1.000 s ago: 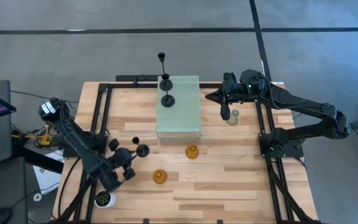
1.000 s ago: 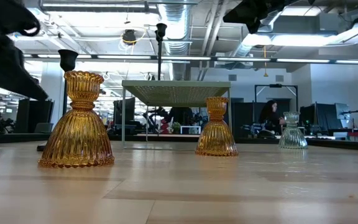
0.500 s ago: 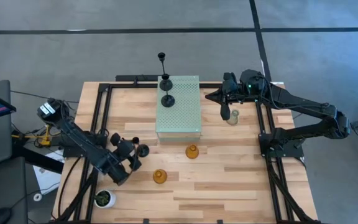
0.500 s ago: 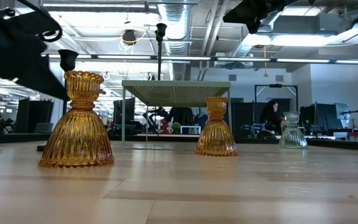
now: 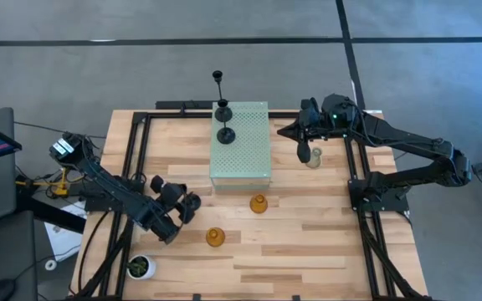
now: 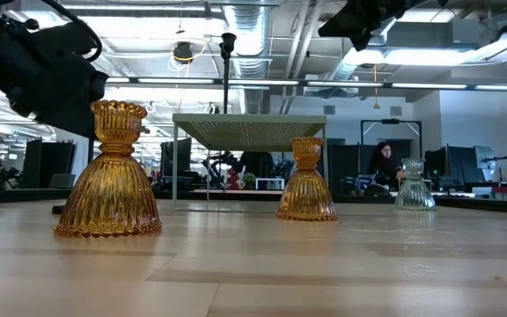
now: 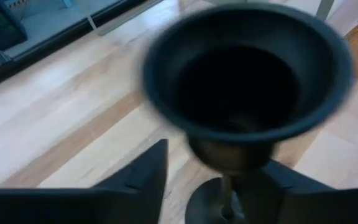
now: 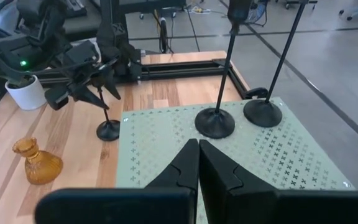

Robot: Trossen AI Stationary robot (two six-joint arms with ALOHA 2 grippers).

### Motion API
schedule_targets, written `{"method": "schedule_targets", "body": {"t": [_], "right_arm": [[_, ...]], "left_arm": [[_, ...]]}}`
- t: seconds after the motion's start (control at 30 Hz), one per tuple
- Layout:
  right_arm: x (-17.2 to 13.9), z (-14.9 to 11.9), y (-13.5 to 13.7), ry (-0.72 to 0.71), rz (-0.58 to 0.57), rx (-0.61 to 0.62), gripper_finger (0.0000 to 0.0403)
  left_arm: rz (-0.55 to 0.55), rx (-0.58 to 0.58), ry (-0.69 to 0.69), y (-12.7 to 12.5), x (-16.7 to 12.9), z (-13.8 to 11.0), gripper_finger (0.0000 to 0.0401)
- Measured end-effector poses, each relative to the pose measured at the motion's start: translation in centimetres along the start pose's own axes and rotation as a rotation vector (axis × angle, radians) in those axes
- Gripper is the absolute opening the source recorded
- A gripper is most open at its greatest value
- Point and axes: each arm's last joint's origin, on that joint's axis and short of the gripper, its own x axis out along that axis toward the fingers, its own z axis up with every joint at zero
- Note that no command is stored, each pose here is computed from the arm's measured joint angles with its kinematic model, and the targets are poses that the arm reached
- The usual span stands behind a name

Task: Pick & Place candle stick holders
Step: Put the black candle holder on the shelf aligned with the other black candle holder

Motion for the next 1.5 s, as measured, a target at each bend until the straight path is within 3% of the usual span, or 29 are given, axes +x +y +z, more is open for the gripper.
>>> {"method": "schedule_targets", "body": {"t": [0.3,0.5,0.83,1.1,1.3,1.5], "right_arm": [[0.0,0.0,0.0,0.003,0.0,0.001,0.0],[0.0,-0.1,0.0,0.006,0.0,0.001,0.0],[0.0,-0.1,0.0,0.012,0.001,0.002,0.0],[0.0,-0.1,0.0,0.013,0.001,0.002,0.0],[0.0,-0.1,0.0,0.014,0.001,-0.001,0.0],[0.0,-0.1,0.0,0.014,0.001,-0.015,0.0]], "left_arm": [[-0.051,0.011,0.091,-0.3,-0.1,0.0,0.0016],[-0.14,0.056,0.18,-0.6,-1.1,1.4,0.0014],[-0.309,0.014,0.115,-0.4,-4.4,9.1,0.0012],[-0.358,0.115,0.079,0.4,-4.2,15.1,0.0012],[-0.314,0.163,-0.005,1.6,-3.5,19.8,0.0012],[-0.321,0.177,-0.006,2.5,-0.8,22.1,0.0012]]}}
